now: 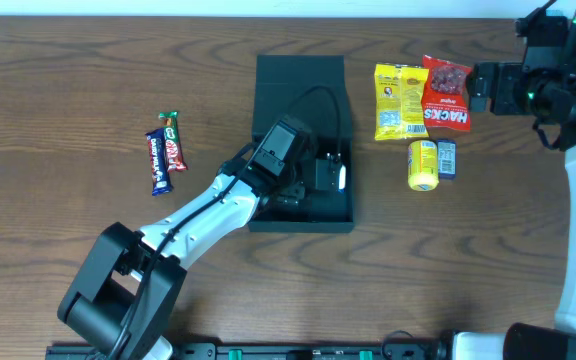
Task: Pack container
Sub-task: 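Carry the Oreo pack with the left gripper into the black box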
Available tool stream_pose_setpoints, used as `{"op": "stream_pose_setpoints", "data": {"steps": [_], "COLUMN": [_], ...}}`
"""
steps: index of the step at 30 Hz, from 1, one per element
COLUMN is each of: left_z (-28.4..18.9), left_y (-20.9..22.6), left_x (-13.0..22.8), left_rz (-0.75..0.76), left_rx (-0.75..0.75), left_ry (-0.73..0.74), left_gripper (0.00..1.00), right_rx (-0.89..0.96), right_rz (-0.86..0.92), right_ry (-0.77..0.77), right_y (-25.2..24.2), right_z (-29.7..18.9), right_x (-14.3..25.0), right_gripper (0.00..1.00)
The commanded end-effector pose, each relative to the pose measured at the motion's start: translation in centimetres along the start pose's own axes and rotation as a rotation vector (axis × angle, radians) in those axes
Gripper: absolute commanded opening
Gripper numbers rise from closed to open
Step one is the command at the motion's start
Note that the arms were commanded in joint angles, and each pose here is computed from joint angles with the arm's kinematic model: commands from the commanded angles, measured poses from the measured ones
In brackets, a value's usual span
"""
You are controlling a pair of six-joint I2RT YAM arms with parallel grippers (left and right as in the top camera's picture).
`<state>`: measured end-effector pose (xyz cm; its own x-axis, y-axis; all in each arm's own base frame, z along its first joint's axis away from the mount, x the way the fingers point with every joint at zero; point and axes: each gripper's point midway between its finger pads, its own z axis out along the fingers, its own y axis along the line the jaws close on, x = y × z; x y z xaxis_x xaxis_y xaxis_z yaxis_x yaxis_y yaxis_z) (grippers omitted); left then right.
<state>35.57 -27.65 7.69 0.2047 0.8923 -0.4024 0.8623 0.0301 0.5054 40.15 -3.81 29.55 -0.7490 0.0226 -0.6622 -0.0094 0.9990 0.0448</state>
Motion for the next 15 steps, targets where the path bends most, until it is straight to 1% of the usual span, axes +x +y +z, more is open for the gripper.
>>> {"op": "stream_pose_setpoints", "data": {"steps": [1,2,3,4,11,12,15], "left_z": [-0.3,-0.3,-0.3,-0.3,-0.3,-0.2,-0.2], "left_y": [1.3,1.3,1.3,1.3,-0.3,-0.2,0.2], "left_x": [-0.7,-0.7,-0.7,-0.7,-0.4,-0.5,-0.5], "left_rz": [-0.189,-0.215,-0.244,-0.261,-0.413,-0.496,-0.895], "left_rx": [-0.028,-0.027,-0.027,-0.026,0.026,0.024,0.008], "left_ry": [-0.016,-0.016,-0.016,-0.016,0.016,0.016,0.010], "left_gripper": [0.66,0.48,0.13,0.06,0.06,0.05,0.06], "right_rx": [0.001,0.001,0.001,0.001,0.001,0.001,0.001], "right_rz": [0.016,0.016,0.016,0.016,0.016,0.016,0.016], "right_ry": [-0.010,-0.010,-0.011,-0.011,-0.012,-0.012,-0.011], "right_y": [-0.1,-0.1,-0.1,-0.1,-0.1,-0.1,-0.1], "right_z": [-0.8,-0.8,-0.8,-0.8,-0.8,-0.8,-0.8], "right_x": [0.0,0.0,0.0,0.0,0.0,0.0,0.0], "right_gripper": [0.99,0.99,0.99,0.99,0.99,0.99,0.99]}}
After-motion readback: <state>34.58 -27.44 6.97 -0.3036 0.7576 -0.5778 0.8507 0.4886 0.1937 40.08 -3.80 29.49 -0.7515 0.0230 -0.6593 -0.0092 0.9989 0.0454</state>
